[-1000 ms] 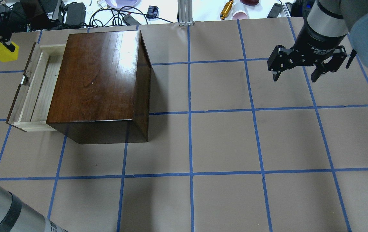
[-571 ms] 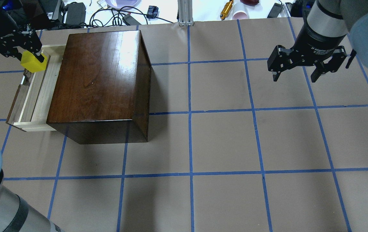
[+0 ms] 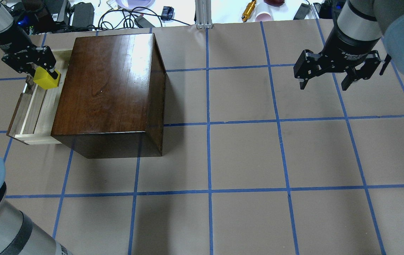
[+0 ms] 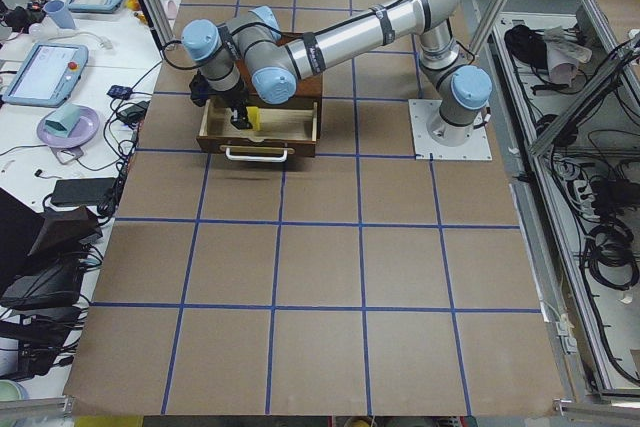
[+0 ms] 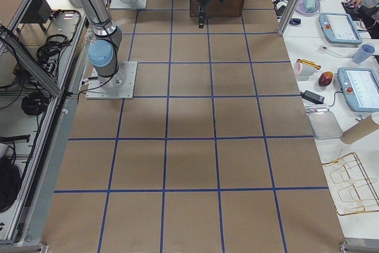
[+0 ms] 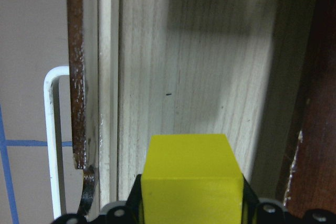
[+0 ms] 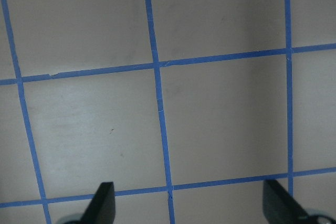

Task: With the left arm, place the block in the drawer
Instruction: 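Carry the yellow cube over the open drawer with the left gripper, then open the left gripper to drop the cube into the drawer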

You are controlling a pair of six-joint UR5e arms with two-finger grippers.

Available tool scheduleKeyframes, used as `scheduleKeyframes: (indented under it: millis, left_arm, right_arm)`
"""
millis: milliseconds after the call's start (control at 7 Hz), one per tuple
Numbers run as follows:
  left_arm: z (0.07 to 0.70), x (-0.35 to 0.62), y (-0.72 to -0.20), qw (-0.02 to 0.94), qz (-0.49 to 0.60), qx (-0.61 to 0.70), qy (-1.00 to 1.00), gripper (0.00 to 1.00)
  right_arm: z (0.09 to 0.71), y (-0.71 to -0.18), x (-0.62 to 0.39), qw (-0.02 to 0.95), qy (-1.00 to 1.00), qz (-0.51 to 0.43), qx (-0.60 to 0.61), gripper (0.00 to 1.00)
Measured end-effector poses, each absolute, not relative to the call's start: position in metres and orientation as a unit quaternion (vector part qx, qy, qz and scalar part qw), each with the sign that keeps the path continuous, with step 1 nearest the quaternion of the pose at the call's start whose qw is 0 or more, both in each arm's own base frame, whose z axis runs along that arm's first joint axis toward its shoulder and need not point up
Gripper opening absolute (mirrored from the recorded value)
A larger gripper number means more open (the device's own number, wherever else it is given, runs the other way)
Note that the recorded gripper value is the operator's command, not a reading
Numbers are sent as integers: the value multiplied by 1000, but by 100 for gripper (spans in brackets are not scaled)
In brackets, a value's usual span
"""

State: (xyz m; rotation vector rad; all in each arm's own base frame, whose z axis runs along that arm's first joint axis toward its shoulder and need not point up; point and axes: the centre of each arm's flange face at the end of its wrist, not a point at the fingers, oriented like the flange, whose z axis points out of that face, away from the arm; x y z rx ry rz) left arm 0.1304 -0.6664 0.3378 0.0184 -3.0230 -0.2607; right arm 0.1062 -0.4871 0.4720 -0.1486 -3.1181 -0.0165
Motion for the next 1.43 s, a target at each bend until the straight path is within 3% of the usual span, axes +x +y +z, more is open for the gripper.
scheduleKeyframes:
  millis: [571,1429]
  left_arm:
    - [357,123,-659,46,-69,1,-997,100]
    - [479,18,-625,6,-1,2,-1000,100]
  right_arm:
    - [472,-487,106,10,-999,-5,-48,100]
    - [472,-487,106,10,-999,-6,-48,100]
